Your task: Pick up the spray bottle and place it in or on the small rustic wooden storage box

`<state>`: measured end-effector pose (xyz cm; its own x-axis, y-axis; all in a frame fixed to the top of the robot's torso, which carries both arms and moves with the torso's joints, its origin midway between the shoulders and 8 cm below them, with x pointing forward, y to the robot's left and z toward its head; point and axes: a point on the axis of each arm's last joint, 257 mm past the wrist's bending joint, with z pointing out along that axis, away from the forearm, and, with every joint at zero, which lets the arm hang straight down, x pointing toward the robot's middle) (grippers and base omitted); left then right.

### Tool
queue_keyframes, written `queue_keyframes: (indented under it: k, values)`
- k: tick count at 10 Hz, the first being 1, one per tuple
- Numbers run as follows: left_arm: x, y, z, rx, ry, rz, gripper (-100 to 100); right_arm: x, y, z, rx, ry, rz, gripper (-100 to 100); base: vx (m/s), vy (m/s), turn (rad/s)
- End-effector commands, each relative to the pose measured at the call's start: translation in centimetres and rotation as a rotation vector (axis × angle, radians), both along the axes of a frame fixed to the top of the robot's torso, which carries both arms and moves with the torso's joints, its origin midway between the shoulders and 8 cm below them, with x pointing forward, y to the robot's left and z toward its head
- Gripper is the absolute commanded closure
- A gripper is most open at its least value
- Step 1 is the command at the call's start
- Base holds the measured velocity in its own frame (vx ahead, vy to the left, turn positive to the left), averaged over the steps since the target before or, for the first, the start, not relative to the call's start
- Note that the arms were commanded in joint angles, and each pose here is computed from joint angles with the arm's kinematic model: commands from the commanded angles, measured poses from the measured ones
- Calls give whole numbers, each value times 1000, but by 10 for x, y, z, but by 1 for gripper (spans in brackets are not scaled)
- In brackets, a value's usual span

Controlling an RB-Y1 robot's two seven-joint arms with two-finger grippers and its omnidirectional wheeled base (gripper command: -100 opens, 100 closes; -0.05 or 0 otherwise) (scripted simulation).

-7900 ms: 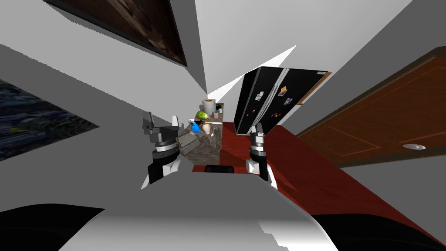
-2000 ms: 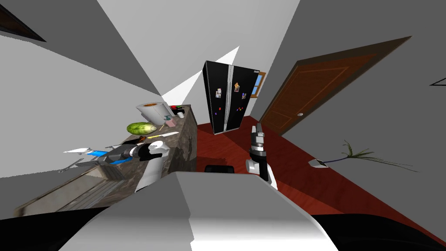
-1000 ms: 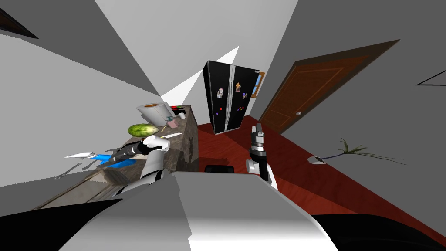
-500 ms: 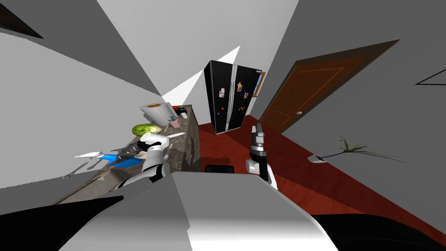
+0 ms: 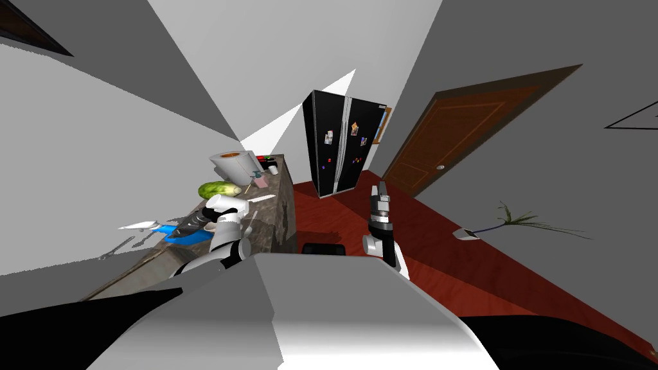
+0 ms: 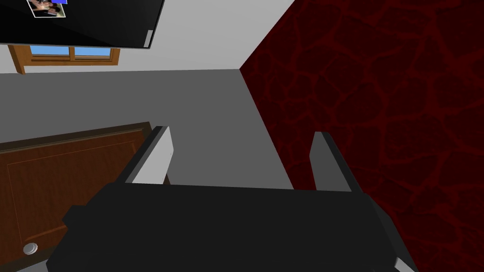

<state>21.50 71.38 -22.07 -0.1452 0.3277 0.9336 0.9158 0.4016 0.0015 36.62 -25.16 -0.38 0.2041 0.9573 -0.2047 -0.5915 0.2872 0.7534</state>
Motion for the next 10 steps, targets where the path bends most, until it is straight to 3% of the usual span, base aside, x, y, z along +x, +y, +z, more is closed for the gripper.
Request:
queue_keyframes:
  k: [1,4,5,6,7,8,10]
  values:
    - [0,0,0,0,0,0,100,0,0,0,0,0,0,0,0,0,0]
    - [1,1,2,4,-1,-4,100,0,0,0,0,0,0,0,0,0,0]
    - [1,1,2,5,0,-4,0,0,0,0,0,0,0,0,0,0,0]
    - [1,1,2,5,0,-4,100,0,0,0,0,0,0,0,0,0,0]
    - [1,1,2,5,0,-4,0,0,0,0,0,0,0,0,0,0,0]
    - [1,11,18,34,11,-30,100,0,0,0,0,0,0,0,-68,-62,-227]
    - [1,18,29,54,19,-45,100,0,0,0,0,0,0,0,-115,-81,-172]
